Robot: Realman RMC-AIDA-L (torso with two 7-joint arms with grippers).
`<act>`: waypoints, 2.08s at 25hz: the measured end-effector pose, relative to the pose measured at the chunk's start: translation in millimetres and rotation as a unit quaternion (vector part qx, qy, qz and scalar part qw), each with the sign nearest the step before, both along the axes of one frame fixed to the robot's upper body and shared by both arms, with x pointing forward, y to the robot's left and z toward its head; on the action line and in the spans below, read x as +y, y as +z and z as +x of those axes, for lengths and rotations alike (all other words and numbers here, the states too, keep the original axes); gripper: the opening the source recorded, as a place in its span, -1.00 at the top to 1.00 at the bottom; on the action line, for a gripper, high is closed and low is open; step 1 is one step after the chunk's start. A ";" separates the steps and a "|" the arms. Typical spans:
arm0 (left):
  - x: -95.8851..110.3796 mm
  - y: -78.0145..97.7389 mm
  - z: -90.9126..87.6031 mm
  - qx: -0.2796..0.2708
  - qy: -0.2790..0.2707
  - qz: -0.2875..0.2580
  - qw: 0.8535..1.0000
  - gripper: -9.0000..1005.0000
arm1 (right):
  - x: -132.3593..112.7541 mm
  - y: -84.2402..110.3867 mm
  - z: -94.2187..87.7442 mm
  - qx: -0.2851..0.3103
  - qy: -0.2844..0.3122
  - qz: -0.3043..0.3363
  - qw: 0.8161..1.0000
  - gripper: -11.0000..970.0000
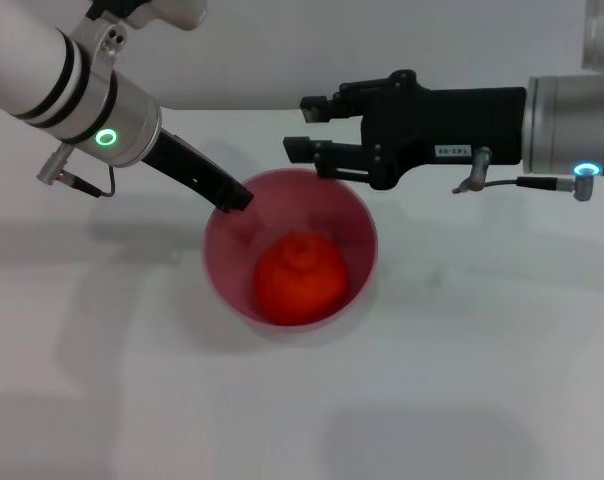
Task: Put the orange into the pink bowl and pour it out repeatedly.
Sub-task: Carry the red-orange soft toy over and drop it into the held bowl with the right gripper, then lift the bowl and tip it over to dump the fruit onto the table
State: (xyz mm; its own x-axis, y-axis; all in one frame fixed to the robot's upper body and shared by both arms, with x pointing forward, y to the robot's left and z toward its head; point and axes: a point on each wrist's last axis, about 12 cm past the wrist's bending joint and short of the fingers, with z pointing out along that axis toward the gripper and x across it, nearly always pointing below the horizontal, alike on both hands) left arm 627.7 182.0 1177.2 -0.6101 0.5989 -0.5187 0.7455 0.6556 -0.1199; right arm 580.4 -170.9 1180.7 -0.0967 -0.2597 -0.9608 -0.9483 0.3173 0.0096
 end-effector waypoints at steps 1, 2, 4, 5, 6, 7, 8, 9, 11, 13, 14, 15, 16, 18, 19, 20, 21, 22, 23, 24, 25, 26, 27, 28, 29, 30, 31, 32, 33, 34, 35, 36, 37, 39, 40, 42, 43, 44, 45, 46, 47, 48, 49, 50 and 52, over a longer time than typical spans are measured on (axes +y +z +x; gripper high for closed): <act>0.2 0.1 0.1 -0.001 0.000 0.000 1.000 0.90 | -1.8 -0.4 -0.2 -0.006 -0.004 0.006 1.000 0.04; 0.4 0.3 0.4 -0.002 0.000 0.000 1.000 0.90 | -3.5 -0.4 -0.5 -0.011 -0.007 0.013 1.000 0.01; 0.4 0.6 1.2 -0.006 0.001 0.000 1.000 0.90 | -11.3 -0.3 -1.6 -0.030 -0.020 0.040 0.999 0.01; -0.1 0.7 1.9 -0.009 0.001 -0.001 1.000 0.90 | -16.2 -0.4 -2.3 -0.041 -0.027 0.054 0.997 0.01; -0.4 0.9 2.6 -0.013 0.002 -0.001 1.000 0.90 | -21.6 -0.3 -2.9 -0.055 -0.036 0.070 0.995 0.01; -1.5 1.3 3.7 -0.019 0.002 -0.004 1.000 0.90 | -26.5 -1.0 -3.9 -0.065 -0.043 0.080 0.994 0.01; -2.9 2.0 4.9 -0.026 0.002 -0.007 1.000 0.90 | -35.3 -2.4 -5.6 -0.082 -0.057 0.096 0.990 0.01; -5.1 2.6 5.8 -0.032 0.001 -0.011 0.999 0.90 | -43.0 -4.4 -7.8 -0.097 -0.070 0.109 0.987 0.01; -10.5 3.8 7.7 -0.047 -0.003 -0.019 0.999 0.90 | -57.0 -7.7 -12.3 -0.128 -0.098 0.140 0.977 0.01; -17.7 4.7 10.3 -0.069 -0.008 -0.026 0.997 0.90 | -73.0 -13.3 -18.0 -0.161 -0.139 0.180 0.960 0.01; -20.2 4.9 11.5 -0.079 -0.008 -0.029 0.996 0.90 | -80.2 -16.4 -20.8 -0.176 -0.159 0.196 0.951 0.01; -23.4 5.0 13.2 -0.092 -0.006 -0.033 0.995 0.90 | -85.8 -19.5 -23.4 -0.187 -0.173 0.206 0.945 0.01; -26.8 4.9 14.6 -0.106 -0.005 -0.037 0.994 0.90 | -91.6 -22.9 -26.2 -0.199 -0.187 0.215 0.938 0.02; -35.6 3.1 15.7 -0.137 -0.010 -0.042 0.990 0.90 | -101.9 -29.3 -29.9 -0.210 -0.211 0.226 0.928 0.02; -38.8 2.5 15.9 -0.149 -0.012 -0.045 0.988 0.90 | -106.3 -31.5 -31.0 -0.213 -0.221 0.229 0.924 0.02; -43.1 1.2 15.2 -0.162 -0.016 -0.048 0.985 0.90 | -111.8 -34.3 -32.2 -0.214 -0.234 0.233 0.919 0.02; -48.0 -0.1 14.8 -0.179 -0.018 -0.053 0.982 0.90 | -117.5 -36.7 -33.7 -0.216 -0.246 0.238 0.915 0.02; -52.1 -1.6 14.3 -0.194 -0.019 -0.056 0.979 0.90 | -122.4 -38.5 -35.4 -0.218 -0.257 0.241 0.910 0.02; -55.5 -2.8 14.0 -0.211 -0.020 -0.058 0.976 0.90 | -127.9 -39.7 -38.2 -0.227 -0.268 0.247 0.903 0.02; -58.8 -5.0 13.1 -0.229 -0.020 -0.059 0.971 0.90 | -133.5 -41.4 -41.5 -0.235 -0.280 0.254 0.896 0.02; -62.5 -7.7 11.2 -0.249 -0.023 -0.059 0.966 0.90 | -140.4 -42.1 -45.4 -0.247 -0.293 0.265 0.885 0.02; -62.5 -7.7 11.2 -0.249 -0.023 -0.059 0.966 0.90 | -145.3 -42.0 -48.1 -0.254 -0.302 0.274 0.877 0.02; -65.5 -10.3 9.7 -0.272 -0.021 -0.061 0.960 0.90 | -150.7 -41.5 -50.9 -0.262 -0.311 0.284 0.869 0.02; -69.6 -12.5 7.8 -0.306 -0.015 -0.067 0.950 0.90 | -155.0 -40.7 -52.8 -0.266 -0.317 0.289 0.863 0.02; -69.6 -12.5 7.8 -0.306 -0.015 -0.067 0.950 0.90 | -159.2 -39.9 -54.5 -0.271 -0.323 0.293 0.858 0.02; -73.2 -14.8 5.4 -0.341 -0.007 -0.071 0.937 0.90 | -162.5 -39.4 -55.9 -0.274 -0.328 0.294 0.855 0.02; -73.2 -14.8 5.4 -0.341 -0.007 -0.071 0.937 0.90 | -164.3 -39.1 -56.9 -0.276 -0.330 0.295 0.853 0.02; -73.2 -14.8 5.4 -0.341 -0.007 -0.071 0.937 0.90 | -165.9 -38.7 -57.8 -0.278 -0.332 0.296 0.851 0.02; -73.2 -14.8 5.4 -0.341 -0.007 -0.071 0.937 0.90 | -166.4 -38.6 -58.4 -0.278 -0.332 0.298 0.851 0.02; -77.0 -17.8 1.1 -0.382 -0.003 -0.074 0.921 0.90 | -166.6 -38.5 -58.7 -0.277 -0.332 0.300 0.850 0.02; -77.0 -17.8 1.1 -0.382 -0.003 -0.074 0.921 0.90 | -166.7 -38.3 -58.9 -0.275 -0.331 0.303 0.850 0.02; -85.9 -24.8 -17.1 -0.484 -0.011 -0.072 0.872 0.90 | -166.7 -38.0 -59.1 -0.271 -0.330 0.307 0.851 0.02; -88.4 -26.3 -23.5 -0.517 -0.015 -0.069 0.853 0.90 | -166.7 -37.5 -59.3 -0.269 -0.328 0.311 0.851 0.02; -90.9 -30.5 -32.2 -0.556 -0.024 -0.059 0.829 0.90 | -166.0 -35.7 -60.0 -0.268 -0.322 0.318 0.850 0.02; -92.2 -33.8 -37.3 -0.581 -0.032 -0.049 0.812 0.90 | -165.5 -34.8 -60.3 -0.269 -0.319 0.321 0.850 0.02; -94.0 -37.0 -42.5 -0.601 -0.042 -0.040 0.797 0.90 | -164.2 -32.7 -60.9 -0.268 -0.311 0.328 0.851 0.02; -94.0 -37.0 -42.5 -0.601 -0.042 -0.040 0.797 0.90 | -163.2 -31.7 -61.3 -0.265 -0.305 0.334 0.851 0.02; -95.5 -39.2 -47.0 -0.617 -0.049 -0.033 0.785 0.90 | -162.5 -30.8 -61.5 -0.265 -0.301 0.338 0.851 0.02; -96.0 -39.8 -48.2 -0.620 -0.051 -0.032 0.783 0.90 | -161.7 -29.5 -61.8 -0.265 -0.296 0.341 0.852 0.01; -96.6 -40.3 -49.3 -0.622 -0.052 -0.032 0.780 0.90 | -161.0 -28.0 -62.3 -0.267 -0.291 0.344 0.852 0.01; -96.9 -40.4 -50.0 -0.624 -0.052 -0.033 0.779 0.90 | -160.3 -27.0 -63.0 -0.269 -0.287 0.346 0.852 0.01; -97.1 -40.3 -50.6 -0.626 -0.052 -0.033 0.778 0.90 | -159.8 -26.3 -63.7 -0.271 -0.284 0.347 0.852 0.01; -97.3 -40.3 -51.3 -0.627 -0.053 -0.033 0.776 0.90 | -159.4 -26.1 -64.3 -0.272 -0.282 0.348 0.851 0.01; -97.3 -40.5 -52.0 -0.629 -0.054 -0.033 0.775 0.90 | -159.1 -26.0 -64.5 -0.273 -0.281 0.349 0.851 0.01; -97.3 -40.4 -53.2 -0.633 -0.055 -0.033 0.772 0.90 | -158.7 -26.5 -65.3 -0.272 -0.279 0.351 0.851 0.01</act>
